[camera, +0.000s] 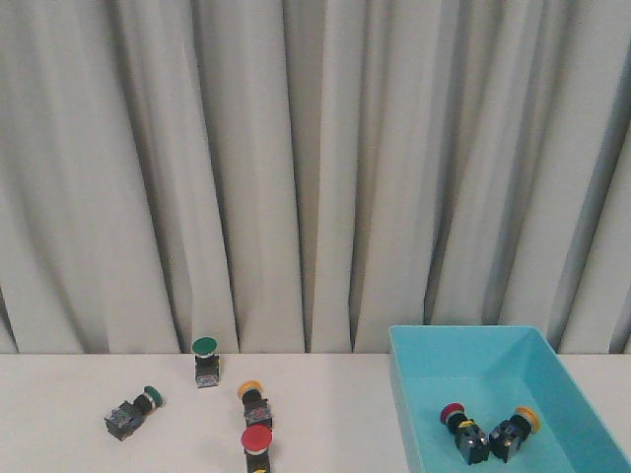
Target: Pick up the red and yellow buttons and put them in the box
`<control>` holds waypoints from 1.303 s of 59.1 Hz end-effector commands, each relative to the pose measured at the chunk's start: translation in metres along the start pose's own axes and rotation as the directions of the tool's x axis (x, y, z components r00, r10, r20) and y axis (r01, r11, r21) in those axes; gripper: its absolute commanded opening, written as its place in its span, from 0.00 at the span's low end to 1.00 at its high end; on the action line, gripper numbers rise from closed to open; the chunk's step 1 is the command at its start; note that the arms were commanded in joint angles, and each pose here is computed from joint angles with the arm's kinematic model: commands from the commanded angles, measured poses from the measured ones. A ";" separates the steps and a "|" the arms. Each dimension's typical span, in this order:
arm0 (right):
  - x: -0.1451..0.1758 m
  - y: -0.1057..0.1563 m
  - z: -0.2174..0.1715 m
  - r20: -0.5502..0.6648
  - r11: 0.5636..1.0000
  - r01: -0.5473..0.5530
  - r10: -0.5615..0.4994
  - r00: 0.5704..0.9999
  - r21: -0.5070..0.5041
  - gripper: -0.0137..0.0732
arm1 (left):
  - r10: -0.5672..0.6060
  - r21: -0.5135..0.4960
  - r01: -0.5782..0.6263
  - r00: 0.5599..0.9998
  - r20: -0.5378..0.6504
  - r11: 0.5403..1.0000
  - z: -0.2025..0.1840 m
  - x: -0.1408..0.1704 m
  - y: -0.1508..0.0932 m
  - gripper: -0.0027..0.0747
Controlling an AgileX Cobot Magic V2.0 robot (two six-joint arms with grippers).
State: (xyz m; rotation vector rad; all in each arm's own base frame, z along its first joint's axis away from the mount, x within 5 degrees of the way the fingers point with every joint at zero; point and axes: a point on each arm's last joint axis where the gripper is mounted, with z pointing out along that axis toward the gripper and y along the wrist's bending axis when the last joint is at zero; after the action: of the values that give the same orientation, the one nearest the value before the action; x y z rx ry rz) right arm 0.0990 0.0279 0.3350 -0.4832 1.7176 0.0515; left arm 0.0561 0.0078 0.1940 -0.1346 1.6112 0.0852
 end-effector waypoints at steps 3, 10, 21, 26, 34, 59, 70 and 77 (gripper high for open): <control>0.003 -0.002 -0.003 0.049 0.998 -0.018 0.015 0.999 0.058 0.15 | -0.014 0.004 0.014 0.996 0.085 1.000 -0.001 -0.007 0.000 0.03; 0.037 0.003 -0.007 0.074 0.991 -0.057 0.048 0.996 0.123 0.15 | -0.014 0.004 0.014 0.996 0.085 1.000 -0.001 -0.007 0.000 0.03; 0.102 0.012 -0.013 0.179 0.944 -0.227 0.186 0.966 0.240 0.15 | -0.014 0.004 0.014 0.996 0.085 1.000 -0.001 -0.007 0.000 0.03; 0.123 0.017 -0.015 0.212 0.932 -0.256 0.203 0.956 0.257 0.15 | -0.014 0.004 0.014 0.996 0.086 1.000 -0.001 -0.007 0.000 0.03; 0.144 0.022 -0.014 0.214 0.928 -0.263 0.210 0.954 0.263 0.15 | -0.014 0.004 0.014 0.996 0.086 1.000 -0.001 -0.007 0.000 0.03; 0.143 0.023 -0.018 0.214 0.942 -0.159 0.096 0.972 0.296 0.15 | -0.014 0.004 0.014 0.996 0.086 1.000 -0.001 -0.007 0.000 0.03; 0.146 0.023 -0.018 0.195 0.940 -0.163 0.108 0.975 0.299 0.15 | -0.014 0.004 0.014 0.996 0.086 1.000 -0.001 -0.007 0.000 0.03; 0.146 0.023 -0.018 0.192 0.940 -0.162 0.107 0.976 0.299 0.15 | -0.014 0.004 0.014 0.996 0.086 1.000 -0.001 -0.007 0.000 0.03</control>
State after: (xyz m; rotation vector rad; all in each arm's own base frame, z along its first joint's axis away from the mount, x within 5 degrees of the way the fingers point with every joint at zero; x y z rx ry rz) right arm 0.0568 0.0002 0.1931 -0.1109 1.6197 -0.0755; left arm 0.0561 0.0078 0.1940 -0.1346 1.6112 0.0852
